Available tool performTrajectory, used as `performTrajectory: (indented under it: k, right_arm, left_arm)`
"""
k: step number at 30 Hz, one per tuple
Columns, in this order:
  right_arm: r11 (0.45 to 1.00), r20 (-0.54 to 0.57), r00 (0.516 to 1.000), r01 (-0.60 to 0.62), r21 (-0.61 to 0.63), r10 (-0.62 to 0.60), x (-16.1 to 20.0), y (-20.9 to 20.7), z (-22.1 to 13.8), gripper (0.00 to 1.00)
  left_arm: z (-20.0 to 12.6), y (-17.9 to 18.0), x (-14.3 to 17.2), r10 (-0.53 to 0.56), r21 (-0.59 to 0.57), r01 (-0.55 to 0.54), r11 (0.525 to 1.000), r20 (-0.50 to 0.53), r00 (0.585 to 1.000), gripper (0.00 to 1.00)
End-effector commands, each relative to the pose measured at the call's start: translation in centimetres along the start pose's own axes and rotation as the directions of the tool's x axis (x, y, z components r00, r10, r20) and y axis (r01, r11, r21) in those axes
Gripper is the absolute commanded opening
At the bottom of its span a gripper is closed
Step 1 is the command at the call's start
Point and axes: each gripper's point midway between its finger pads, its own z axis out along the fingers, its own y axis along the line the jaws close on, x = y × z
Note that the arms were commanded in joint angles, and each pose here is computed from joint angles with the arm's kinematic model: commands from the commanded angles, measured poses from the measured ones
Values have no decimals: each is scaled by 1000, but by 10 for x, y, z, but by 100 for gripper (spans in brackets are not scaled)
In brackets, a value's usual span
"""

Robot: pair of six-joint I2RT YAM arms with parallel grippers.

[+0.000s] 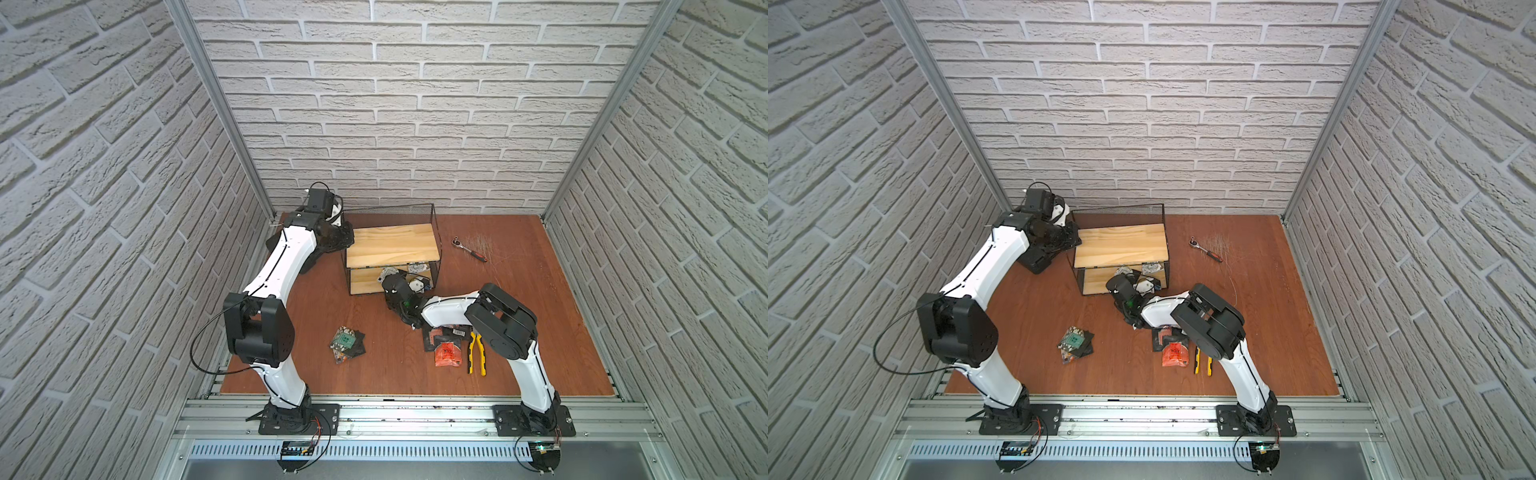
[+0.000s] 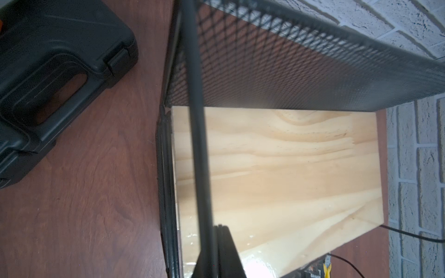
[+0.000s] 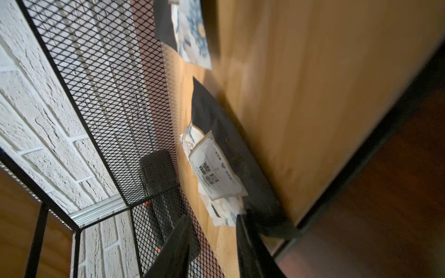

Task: Remove the tea bags from the shelf
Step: Pick up the tea bag from the shelf.

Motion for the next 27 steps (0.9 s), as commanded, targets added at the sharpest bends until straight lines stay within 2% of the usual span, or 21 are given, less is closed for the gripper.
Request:
performTrajectory:
  k: [1, 7, 12, 18, 27]
  right_arm:
    - [998, -20, 998, 56, 28, -56, 3, -4, -12, 37]
    - [996, -15, 998, 52, -79, -54, 5, 32, -16, 38]
    - [993, 21, 999, 46, -104, -44, -3, 45, -20, 38]
    - [995, 62, 998, 30, -100, -24, -26, 43, -4, 38]
    - [999, 18, 999, 38, -21, -38, -24, 14, 10, 38]
  left_arm:
    - [9, 10, -7, 8, -22, -7, 1000, 9, 1000, 7]
    - [9, 10, -7, 7, -20, -7, 1000, 7, 1000, 7]
    - [9, 10, -8, 8, -19, -7, 1000, 8, 1000, 7]
    - [9, 9, -7, 7, -17, -7, 1000, 6, 1000, 7]
    - [6, 9, -8, 10, -17, -10, 1000, 11, 1000, 7]
